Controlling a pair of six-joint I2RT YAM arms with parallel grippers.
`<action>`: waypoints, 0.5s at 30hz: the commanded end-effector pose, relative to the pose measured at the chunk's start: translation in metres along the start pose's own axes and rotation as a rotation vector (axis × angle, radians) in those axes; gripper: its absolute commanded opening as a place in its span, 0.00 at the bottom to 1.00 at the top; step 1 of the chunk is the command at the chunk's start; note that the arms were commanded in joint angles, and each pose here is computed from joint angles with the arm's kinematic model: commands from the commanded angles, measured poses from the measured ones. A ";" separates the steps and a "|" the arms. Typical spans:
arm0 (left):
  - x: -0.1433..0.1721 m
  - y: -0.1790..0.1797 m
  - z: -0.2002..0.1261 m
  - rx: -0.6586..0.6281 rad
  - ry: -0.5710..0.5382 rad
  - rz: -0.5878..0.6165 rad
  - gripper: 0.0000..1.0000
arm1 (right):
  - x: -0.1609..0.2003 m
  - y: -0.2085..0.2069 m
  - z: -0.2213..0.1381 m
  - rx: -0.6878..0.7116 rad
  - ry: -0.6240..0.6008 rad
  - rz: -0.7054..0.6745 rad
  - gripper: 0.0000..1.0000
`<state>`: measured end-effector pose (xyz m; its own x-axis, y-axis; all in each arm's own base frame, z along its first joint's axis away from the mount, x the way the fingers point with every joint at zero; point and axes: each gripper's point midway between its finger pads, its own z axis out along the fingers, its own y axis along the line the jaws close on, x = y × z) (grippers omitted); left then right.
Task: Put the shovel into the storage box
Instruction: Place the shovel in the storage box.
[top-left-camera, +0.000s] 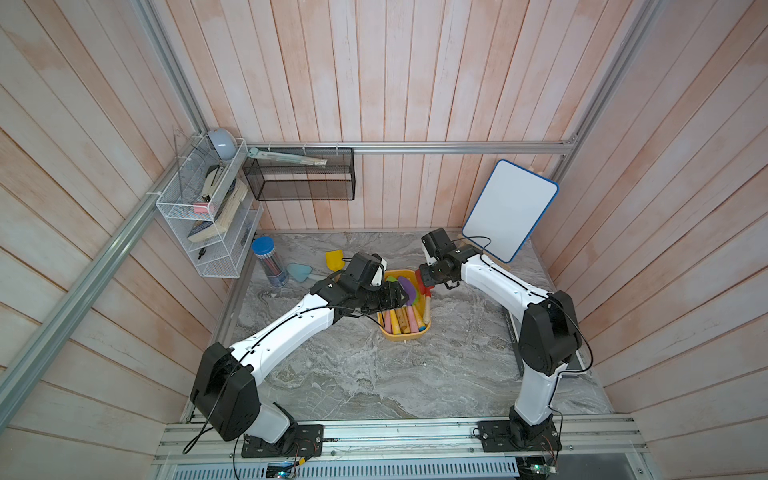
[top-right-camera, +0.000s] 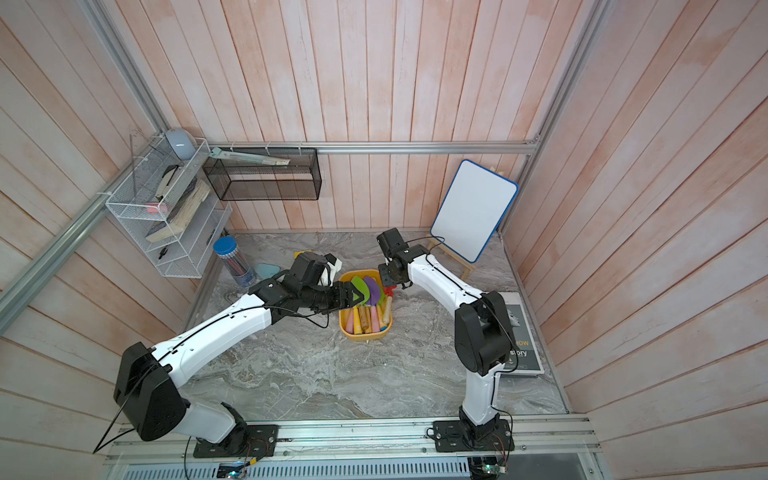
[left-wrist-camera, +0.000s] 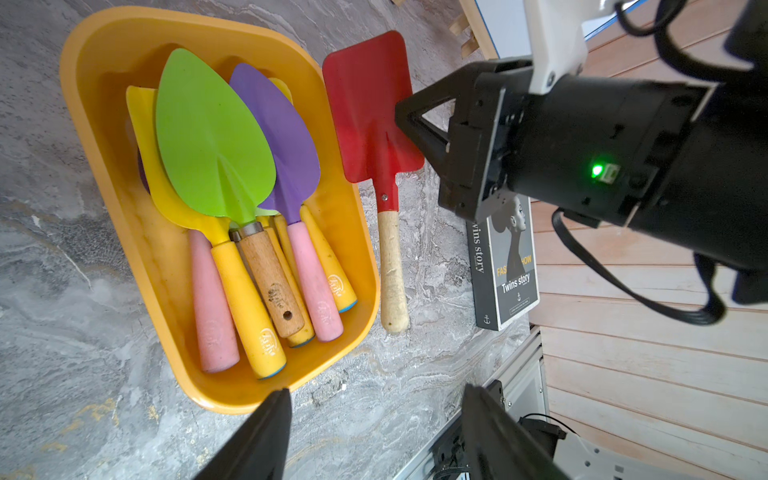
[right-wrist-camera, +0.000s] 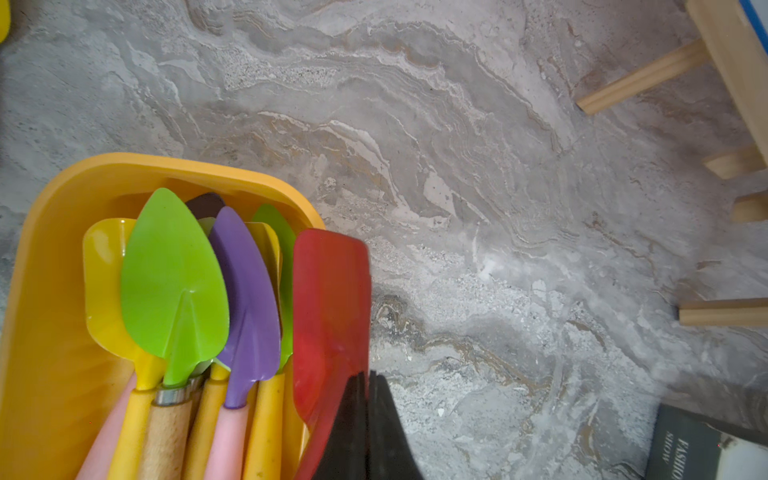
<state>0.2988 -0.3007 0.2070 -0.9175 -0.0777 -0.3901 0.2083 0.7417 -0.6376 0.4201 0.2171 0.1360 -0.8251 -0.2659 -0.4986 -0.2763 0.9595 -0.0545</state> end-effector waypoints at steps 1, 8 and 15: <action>0.002 -0.003 -0.003 0.016 -0.009 0.034 0.70 | 0.001 0.001 0.002 0.045 0.025 -0.041 0.00; 0.003 -0.001 -0.004 0.006 -0.009 0.039 0.70 | -0.002 0.013 0.012 0.086 0.051 -0.084 0.00; 0.002 0.001 -0.008 0.000 -0.016 0.044 0.70 | -0.003 0.016 0.014 0.143 0.061 -0.109 0.00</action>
<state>0.2967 -0.2989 0.2058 -0.9146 -0.0635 -0.3994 0.2230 0.7448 -0.6289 0.4241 0.2392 0.1198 -0.8231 -0.3569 -0.4417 -0.3119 0.9341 -0.1735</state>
